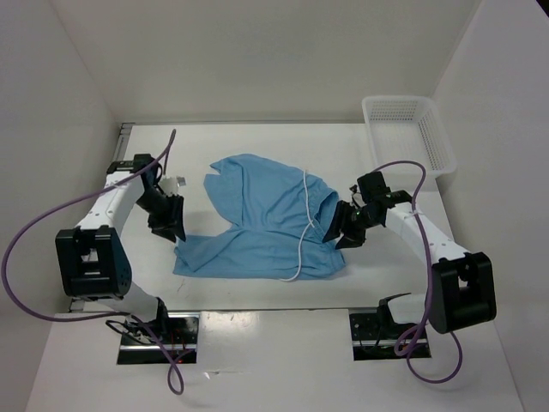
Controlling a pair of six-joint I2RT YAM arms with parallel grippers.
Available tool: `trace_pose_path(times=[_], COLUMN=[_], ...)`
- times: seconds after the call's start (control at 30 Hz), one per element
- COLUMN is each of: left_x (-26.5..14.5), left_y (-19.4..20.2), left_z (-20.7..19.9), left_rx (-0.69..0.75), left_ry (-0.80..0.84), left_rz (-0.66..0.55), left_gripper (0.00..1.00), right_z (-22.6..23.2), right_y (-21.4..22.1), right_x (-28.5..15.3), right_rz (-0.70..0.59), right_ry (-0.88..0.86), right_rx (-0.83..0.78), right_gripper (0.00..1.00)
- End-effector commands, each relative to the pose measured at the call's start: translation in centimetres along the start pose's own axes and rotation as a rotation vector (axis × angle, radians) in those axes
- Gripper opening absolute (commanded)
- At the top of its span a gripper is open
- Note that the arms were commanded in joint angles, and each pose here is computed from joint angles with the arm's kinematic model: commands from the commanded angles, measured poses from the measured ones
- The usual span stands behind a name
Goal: Fold and stack the shorts
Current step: Flatten the shorts out
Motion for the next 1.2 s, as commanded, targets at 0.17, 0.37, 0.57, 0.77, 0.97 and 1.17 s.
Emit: trace_pose_path(times=[0.17,0.37,0.57,0.77,0.97,1.17], left_x=[4.2,5.2,6.6,7.2,6.7,6.2], left_y=[-2.8,-4.4,-3.7,-2.7,-2.4,-2.5], left_z=[2.5,2.8,2.9,2.8,2.6,2.2], left_rx=[0.042,0.057,0.050,0.021,0.018,0.014], left_ry=[-0.188,-0.212,-0.189,-0.140,-0.140,-0.122], left_rz=[-0.053,-0.079,-0.010,0.089,0.100,0.110], left_gripper=[0.44,0.45,0.43,0.37,0.27,0.10], right_z=[0.3,0.3,0.2,0.1,0.0,0.0], right_y=[0.0,0.0,0.2,0.2,0.1,0.1], right_x=[0.0,0.0,0.2,0.2,0.3,0.3], right_rz=[-0.031,-0.031,-0.024,-0.024,-0.017,-0.017], right_ry=[-0.035,-0.035,-0.031,-0.031,-0.027,-0.027], right_rx=[-0.027,-0.027,-0.023,-0.032,-0.028,-0.028], right_gripper=[0.54,0.54,0.54,0.54,0.54,0.54])
Point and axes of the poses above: each gripper's point midway between its finger pads, its own x axis out along the fingers, its own z axis along the line the jaws close on, y = z × x, the point moved 10 cm from there along -x, back along the fingers, and after that the axes turned 3 degrees about -x, right-handed, at the moved point
